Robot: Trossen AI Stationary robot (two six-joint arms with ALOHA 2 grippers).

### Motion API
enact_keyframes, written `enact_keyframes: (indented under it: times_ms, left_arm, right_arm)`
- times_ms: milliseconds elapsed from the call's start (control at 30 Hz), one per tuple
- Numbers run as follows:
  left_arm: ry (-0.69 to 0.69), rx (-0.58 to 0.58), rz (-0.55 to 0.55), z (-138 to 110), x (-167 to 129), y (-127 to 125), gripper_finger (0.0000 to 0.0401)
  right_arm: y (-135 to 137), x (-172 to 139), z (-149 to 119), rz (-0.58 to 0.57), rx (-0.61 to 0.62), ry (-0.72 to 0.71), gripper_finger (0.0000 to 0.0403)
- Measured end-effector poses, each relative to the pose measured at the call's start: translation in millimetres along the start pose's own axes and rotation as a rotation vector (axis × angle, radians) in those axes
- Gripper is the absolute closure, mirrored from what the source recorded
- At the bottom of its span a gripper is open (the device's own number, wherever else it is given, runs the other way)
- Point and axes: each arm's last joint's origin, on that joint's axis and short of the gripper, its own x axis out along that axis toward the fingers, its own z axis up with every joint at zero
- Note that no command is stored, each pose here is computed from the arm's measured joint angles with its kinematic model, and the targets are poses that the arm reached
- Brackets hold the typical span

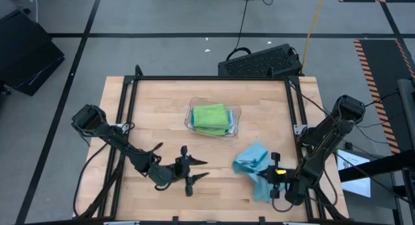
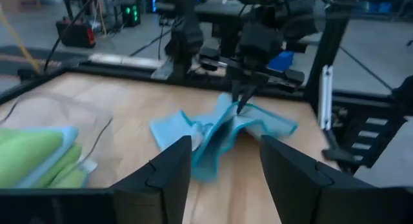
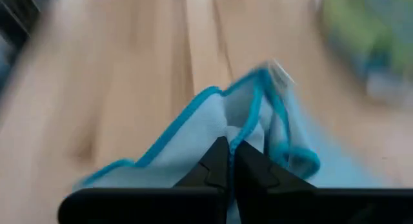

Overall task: Fold microfiber towels
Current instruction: Fold the blue microfiber cloth

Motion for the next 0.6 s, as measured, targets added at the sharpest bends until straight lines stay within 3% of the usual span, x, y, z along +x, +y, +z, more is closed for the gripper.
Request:
enact_keyframes:
  times_ms: [333, 500, 600]
  left_arm:
    - [-0.061, 0.214, -0.023, 20, 32, -65, 0.0215]
    - [-0.043, 0.304, 0.007, 31, 49, -79, 0.0215]
    - [-0.044, 0.331, 0.019, 43, 53, -81, 0.0215]
  right_arm:
    - [19, -41, 77, -0.076, -0.128, -0.460, 0.0399]
    - [18, -54, 94, -0.091, -0.156, -0.562, 0.0399]
    - [13, -52, 97, -0.182, -0.095, -0.606, 0.0399]
